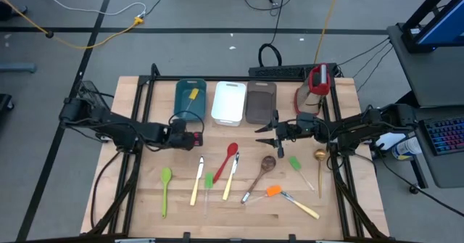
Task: Pick & Place Kitchen Items
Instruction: Put the red spatula into the blue bin
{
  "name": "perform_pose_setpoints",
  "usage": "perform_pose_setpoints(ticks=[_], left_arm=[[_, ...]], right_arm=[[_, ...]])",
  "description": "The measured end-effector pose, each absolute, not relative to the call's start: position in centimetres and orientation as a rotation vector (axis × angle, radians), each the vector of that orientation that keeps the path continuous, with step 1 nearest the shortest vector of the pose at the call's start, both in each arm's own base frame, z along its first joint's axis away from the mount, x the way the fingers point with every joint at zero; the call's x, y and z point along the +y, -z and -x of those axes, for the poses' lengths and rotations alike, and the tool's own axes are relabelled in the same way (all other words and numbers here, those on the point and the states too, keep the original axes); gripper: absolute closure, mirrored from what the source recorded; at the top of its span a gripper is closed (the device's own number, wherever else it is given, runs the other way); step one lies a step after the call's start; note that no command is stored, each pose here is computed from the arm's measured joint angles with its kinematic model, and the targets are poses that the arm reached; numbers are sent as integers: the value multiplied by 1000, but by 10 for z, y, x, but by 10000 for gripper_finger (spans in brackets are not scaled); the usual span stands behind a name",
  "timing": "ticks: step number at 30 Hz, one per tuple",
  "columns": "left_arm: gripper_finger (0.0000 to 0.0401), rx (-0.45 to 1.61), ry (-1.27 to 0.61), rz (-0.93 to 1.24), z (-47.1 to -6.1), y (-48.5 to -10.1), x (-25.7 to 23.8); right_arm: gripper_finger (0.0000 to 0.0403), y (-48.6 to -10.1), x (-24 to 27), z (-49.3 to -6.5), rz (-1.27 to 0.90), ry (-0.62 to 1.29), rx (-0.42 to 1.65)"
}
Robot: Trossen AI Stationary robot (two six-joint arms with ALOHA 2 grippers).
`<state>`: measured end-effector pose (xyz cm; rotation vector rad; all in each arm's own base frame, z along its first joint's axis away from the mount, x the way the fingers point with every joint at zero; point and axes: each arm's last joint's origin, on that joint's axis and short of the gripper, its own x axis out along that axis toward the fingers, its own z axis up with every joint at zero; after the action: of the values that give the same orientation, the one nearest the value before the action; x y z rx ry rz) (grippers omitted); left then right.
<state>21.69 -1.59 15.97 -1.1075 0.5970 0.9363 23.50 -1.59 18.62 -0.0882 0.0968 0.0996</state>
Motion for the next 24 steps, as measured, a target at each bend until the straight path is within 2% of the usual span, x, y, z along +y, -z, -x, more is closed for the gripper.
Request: perform_pose_setpoints(ticks=[10,24], left_arm=[[390,429,-763,999,-225,-184,-17],[394,302,-801,861,-212,-213,18]], right_arm=[[261,-186,-16,-235,97,-100,96],[261,-186,-16,-235,103,-100,96]])
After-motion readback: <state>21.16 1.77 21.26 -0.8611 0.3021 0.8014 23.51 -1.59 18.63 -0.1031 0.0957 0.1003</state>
